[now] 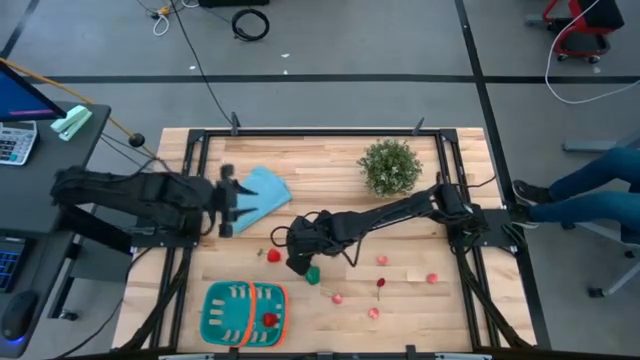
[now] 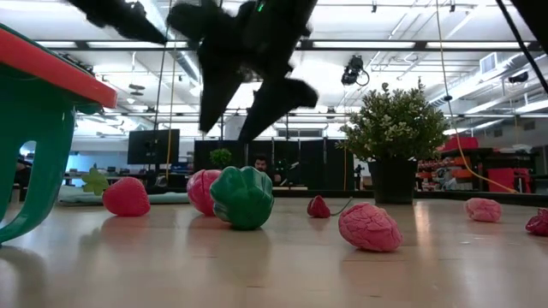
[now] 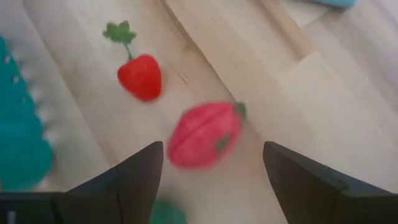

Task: Pick and placing Produce into tupperware
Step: Put the red dragonfruit into the blue basket

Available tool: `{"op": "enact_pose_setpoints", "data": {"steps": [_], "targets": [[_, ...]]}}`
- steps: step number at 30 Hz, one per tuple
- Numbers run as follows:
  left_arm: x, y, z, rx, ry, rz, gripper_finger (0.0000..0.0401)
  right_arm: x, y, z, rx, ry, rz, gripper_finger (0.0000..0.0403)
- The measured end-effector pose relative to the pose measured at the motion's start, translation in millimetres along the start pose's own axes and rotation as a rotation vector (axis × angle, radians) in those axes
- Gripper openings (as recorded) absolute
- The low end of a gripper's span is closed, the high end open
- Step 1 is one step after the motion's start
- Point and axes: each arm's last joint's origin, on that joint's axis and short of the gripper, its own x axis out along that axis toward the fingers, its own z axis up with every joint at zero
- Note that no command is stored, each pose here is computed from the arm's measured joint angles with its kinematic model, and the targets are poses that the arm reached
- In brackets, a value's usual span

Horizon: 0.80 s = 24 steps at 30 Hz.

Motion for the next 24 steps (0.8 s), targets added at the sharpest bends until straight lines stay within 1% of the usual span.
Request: {"op": "enact_pose_setpoints", "data": {"steps": [1,2,3,6,8,10,12,16,19,21,24], "targets": [[4.9,-3.0,-2.1,0.08,0.041,-0.016,0.0188,-7.7,-0.6,-1.2,-0.01,0.007,-0.007,0.0286],[10.0,-5.1,-3.4,0.136,0.074,-0.028,0.0188,-15.2,-1.1,-3.0,-0.025,0.02,-0.014,0.0286],[14.7,-6.7,-3.7,0.165,0.093,-0.033,0.0189,-22.6,-1.8,-4.8,-0.036,0.03,-0.022,0.0286],[29.7,-11.5,-4.7,0.198,0.147,-0.055,0.0195,-49.2,-3.5,-13.4,-0.042,0.065,-0.052,0.0286],[41.3,-16.9,-6.1,0.209,0.183,-0.107,0.0198,-67.8,-3.1,-19.8,-0.045,0.063,-0.07,0.0286],[52.8,-23.3,-6.2,0.217,0.196,-0.167,0.0202,-84.2,-0.6,-27.6,-0.047,0.039,-0.092,0.0286],[65.2,-30.5,-4.3,0.253,0.186,-0.207,0.0205,-98.1,2.7,-34.6,-0.044,0.001,-0.108,0.0286],[89.0,-41.6,-4.1,0.379,0.18,-0.235,0.0212,-124.7,9.1,-44.9,-0.032,-0.071,-0.085,0.0286],[105.6,-48.4,-9.6,0.451,0.222,-0.257,0.0219,-140.3,13.5,-54.1,-0.036,-0.087,-0.057,0.0286],[115.6,-53.0,-15.2,0.486,0.261,-0.277,0.0224,-151.2,15.7,-61.3,-0.04,-0.088,-0.037,0.0286],[126.9,-60.2,-22.1,0.503,0.304,-0.3,0.0226,-166.8,17.8,-72.8,-0.036,-0.087,-0.018,0.0286]]}}
